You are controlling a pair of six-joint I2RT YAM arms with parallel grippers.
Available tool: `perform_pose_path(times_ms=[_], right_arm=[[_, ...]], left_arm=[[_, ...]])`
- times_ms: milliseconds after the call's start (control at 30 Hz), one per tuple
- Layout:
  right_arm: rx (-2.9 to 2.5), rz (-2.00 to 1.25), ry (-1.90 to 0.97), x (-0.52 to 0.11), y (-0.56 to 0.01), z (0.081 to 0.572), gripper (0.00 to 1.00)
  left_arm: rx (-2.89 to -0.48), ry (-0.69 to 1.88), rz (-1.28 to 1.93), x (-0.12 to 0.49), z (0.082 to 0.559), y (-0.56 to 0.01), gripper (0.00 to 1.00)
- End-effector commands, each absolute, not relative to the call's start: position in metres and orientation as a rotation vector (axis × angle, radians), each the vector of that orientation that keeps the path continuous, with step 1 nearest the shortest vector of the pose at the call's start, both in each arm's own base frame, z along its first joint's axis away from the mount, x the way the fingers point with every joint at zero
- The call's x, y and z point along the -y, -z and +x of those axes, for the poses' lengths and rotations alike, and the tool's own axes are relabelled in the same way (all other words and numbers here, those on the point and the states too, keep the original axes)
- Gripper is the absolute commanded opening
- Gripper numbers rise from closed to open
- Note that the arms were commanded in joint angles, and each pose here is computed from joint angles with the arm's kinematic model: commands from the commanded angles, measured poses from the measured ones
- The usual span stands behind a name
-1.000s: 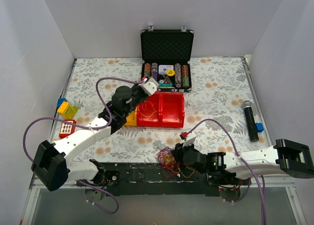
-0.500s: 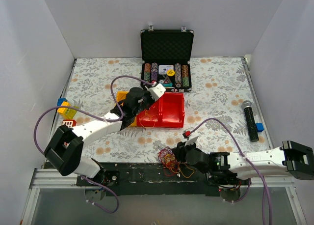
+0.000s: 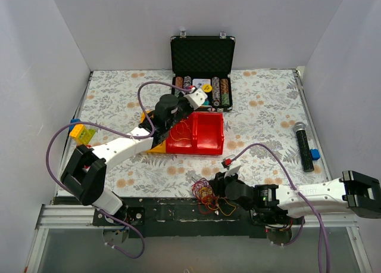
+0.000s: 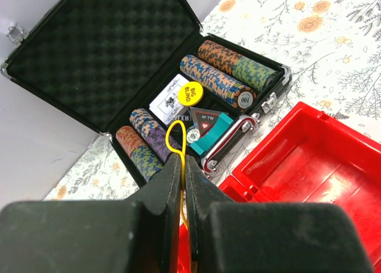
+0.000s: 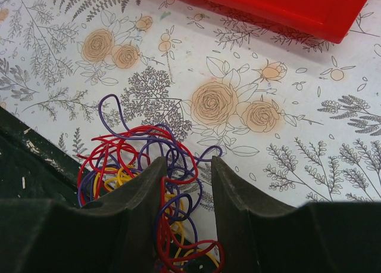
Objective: Untangle the cables
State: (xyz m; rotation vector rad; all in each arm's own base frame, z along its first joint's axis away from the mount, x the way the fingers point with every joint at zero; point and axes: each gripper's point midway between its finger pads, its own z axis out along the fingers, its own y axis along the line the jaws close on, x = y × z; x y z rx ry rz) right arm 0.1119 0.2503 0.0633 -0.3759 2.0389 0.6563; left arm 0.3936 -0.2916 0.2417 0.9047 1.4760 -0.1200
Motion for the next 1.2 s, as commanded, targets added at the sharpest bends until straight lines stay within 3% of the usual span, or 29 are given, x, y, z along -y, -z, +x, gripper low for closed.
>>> perform_pose_path(times_ms=[0, 200, 600, 867, 900, 933, 1067, 1133, 1167], right_arm=[[-2.027, -0.339, -0.663, -0.252, -0.065, 0.114, 0.43], [-2.03, -0.337, -0.663, -0.25, -0.064, 0.114, 0.43], [-2.02, -0.336, -0.659, -0.25, -0.068, 0.115, 0.43], [-2.017, -0.342, -0.662, -0.255, -0.073, 0.115, 0.42], [-2.014, -0.343, -0.662, -0.255, -0.074, 0.115, 0.42], [-2.013, -0.344, -0.659, -0.255, -0.075, 0.116, 0.42], [-1.997, -0.334, -0.671, -0.254, -0.084, 0.117, 0.42], [-1.987, -0.329, -0.68, -0.253, -0.088, 0.118, 0.42], [-1.985, -0.33, -0.678, -0.252, -0.089, 0.118, 0.42]], left_arm=[[-1.391, 0.065, 0.916, 0.286, 0.401, -0.249, 0.0], [-1.378, 0.06, 0.924, 0.286, 0.409, -0.245, 0.0], [-1.589, 0.166, 1.109, 0.259, 0.343, -0.147, 0.0], [-1.696, 0.116, 1.169, 0.252, 0.347, -0.115, 0.0], [-1.699, 0.114, 1.161, 0.254, 0.349, -0.116, 0.04], [-1.71, 0.12, 1.168, 0.256, 0.35, -0.114, 0.15], [-1.709, 0.15, 1.138, 0.266, 0.358, -0.135, 0.27], [-1.675, 0.159, 1.129, 0.269, 0.36, -0.152, 0.47], [-1.668, 0.164, 1.128, 0.269, 0.359, -0.158, 0.52]])
